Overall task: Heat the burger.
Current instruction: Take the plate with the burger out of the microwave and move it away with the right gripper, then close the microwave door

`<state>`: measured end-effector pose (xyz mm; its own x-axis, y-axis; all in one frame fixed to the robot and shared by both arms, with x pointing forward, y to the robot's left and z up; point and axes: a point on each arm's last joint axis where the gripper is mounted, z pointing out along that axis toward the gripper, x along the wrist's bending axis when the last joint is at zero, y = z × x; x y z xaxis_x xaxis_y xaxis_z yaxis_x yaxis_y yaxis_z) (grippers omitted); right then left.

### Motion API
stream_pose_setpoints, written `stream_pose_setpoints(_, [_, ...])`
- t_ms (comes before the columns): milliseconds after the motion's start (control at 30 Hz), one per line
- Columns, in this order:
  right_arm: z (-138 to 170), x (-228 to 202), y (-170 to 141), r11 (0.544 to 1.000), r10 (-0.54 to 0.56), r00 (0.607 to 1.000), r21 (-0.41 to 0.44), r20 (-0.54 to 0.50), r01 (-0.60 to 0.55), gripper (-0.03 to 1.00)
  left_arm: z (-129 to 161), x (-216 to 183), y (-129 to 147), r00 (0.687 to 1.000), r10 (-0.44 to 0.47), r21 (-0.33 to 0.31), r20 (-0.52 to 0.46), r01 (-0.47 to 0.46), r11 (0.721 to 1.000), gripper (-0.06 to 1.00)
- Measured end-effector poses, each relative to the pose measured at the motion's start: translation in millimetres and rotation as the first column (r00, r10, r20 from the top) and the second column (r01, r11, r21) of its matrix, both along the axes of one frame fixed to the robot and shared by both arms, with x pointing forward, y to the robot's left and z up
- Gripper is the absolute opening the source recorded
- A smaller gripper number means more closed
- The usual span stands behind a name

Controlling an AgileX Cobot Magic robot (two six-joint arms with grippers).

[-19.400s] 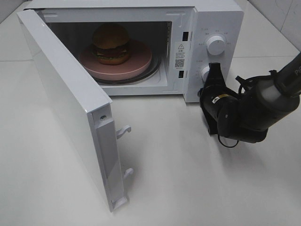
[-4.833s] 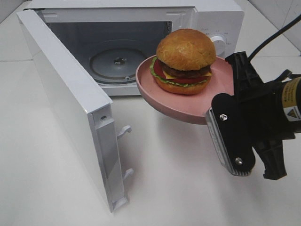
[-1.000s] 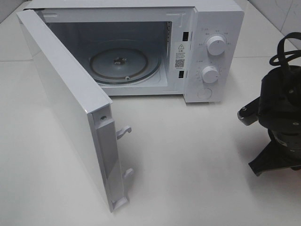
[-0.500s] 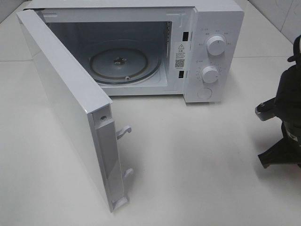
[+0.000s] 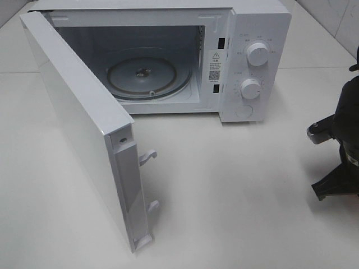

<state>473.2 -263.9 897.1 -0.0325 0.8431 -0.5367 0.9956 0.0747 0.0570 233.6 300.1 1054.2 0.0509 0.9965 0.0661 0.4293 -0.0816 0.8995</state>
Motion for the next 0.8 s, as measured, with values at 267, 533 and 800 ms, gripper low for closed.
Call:
stream_pose_setpoints(267, [1,-2,0,1.000,0.023,0.999,-0.004,-0.049,-0.023,0.25,0,0,0,1.000,0.000,0.000,0.000,0.000,1.000,0.99])
stream_pose_setpoints(533, [18,0,4,0.998,0.043,0.999,0.049,-0.023,-0.042,0.41,0,0,0,1.000,0.000,0.000,0.000,0.000,1.000,0.99])
stream_pose_setpoints(800, [58,-6,13,0.968,0.159,0.986,0.190,0.049,-0.166,0.48,0,0,0,1.000,0.000,0.000,0.000,0.000,1.000,0.99])
